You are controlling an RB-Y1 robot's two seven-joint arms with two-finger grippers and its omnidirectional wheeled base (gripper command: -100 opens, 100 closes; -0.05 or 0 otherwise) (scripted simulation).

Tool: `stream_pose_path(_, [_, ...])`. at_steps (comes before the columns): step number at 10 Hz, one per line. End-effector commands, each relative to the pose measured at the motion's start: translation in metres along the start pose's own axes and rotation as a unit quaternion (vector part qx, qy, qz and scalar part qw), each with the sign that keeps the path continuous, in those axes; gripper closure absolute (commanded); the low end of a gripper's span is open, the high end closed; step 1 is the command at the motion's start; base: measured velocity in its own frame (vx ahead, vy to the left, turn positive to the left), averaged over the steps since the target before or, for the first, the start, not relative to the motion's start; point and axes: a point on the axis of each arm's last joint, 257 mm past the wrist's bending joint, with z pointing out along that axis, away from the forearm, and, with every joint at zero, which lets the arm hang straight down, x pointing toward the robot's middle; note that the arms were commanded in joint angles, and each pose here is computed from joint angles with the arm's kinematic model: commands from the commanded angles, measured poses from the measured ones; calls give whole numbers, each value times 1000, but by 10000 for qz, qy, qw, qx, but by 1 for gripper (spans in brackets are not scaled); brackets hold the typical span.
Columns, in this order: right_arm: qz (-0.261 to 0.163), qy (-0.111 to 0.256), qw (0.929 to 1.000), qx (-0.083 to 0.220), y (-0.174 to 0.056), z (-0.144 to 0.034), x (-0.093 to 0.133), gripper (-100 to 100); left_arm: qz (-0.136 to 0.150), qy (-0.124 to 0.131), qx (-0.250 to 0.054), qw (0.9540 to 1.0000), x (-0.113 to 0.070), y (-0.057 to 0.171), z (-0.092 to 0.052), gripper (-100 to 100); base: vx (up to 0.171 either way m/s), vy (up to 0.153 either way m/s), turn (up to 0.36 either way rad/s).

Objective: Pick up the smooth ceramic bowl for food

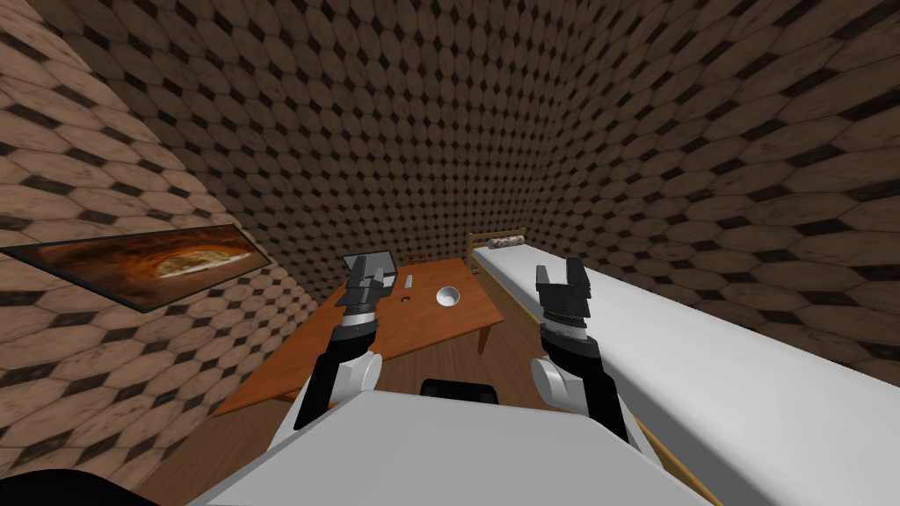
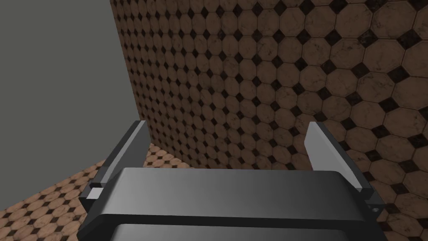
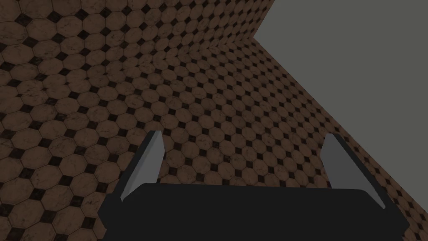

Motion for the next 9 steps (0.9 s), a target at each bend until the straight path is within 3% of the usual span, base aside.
stream_pose_path(1, [0,0,10000,0,0,0,0,0,80,213,-178,9996,5,16,2,-100,-8,-4,-36])
stream_pose_path(5, [0,0,10000,0,0,0,0,0,227,495,-766,9956,7,69,6,-100,-22,8,-43])
stream_pose_path(6, [0,0,10000,0,0,0,0,0,228,500,-809,9952,7,71,5,-100,-12,15,-15])
stream_pose_path(8, [0,0,10000,0,0,0,0,0,290,560,-1199,9908,2,105,7,-100,-17,17,-39])
stream_pose_path(9, [0,0,10000,0,0,0,0,0,292,567,-1254,9901,2,108,7,-100,-14,15,-24])
